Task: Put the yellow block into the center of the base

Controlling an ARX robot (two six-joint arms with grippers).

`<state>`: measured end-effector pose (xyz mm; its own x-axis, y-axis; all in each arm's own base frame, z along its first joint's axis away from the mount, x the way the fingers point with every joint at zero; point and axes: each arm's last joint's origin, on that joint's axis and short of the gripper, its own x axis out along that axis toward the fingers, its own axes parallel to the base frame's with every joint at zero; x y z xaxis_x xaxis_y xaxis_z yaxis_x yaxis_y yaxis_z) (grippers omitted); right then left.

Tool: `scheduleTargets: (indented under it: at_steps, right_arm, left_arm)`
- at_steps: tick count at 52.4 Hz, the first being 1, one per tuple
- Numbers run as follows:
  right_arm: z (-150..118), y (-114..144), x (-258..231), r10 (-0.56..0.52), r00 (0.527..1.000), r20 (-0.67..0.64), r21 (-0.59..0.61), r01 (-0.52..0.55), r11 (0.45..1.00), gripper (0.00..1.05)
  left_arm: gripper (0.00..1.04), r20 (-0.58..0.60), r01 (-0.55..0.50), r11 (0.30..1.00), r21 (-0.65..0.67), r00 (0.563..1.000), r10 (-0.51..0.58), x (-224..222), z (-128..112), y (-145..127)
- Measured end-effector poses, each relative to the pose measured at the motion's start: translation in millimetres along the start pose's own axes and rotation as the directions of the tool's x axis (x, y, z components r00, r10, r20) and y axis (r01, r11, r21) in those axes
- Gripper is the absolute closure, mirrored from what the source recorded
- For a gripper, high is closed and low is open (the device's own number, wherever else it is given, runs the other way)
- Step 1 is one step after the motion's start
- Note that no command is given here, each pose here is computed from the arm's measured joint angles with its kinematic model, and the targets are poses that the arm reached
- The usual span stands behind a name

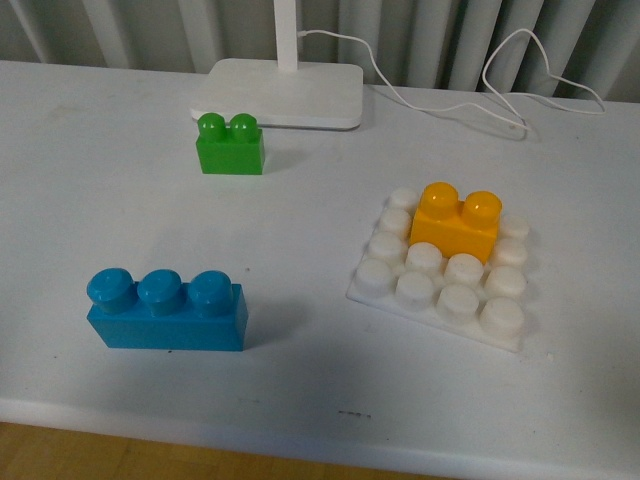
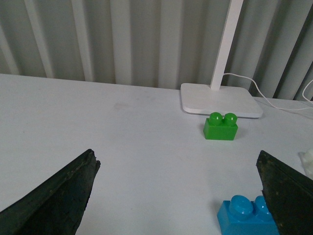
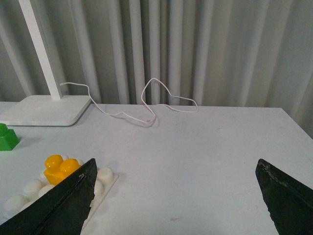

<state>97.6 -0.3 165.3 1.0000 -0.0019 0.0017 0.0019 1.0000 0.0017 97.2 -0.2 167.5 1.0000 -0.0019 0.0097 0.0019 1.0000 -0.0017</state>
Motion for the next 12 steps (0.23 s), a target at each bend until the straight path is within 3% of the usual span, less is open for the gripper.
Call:
scheduleTargets:
  at_steps: [12]
  right_arm:
    - [0.0, 0.0, 0.0, 0.0, 1.0, 0.0, 0.0, 0.0, 1.0, 0.09]
  left_arm:
    - [0.06, 0.0, 0.0, 1.0, 0.0, 1.0, 0.0, 0.0, 0.0, 0.0]
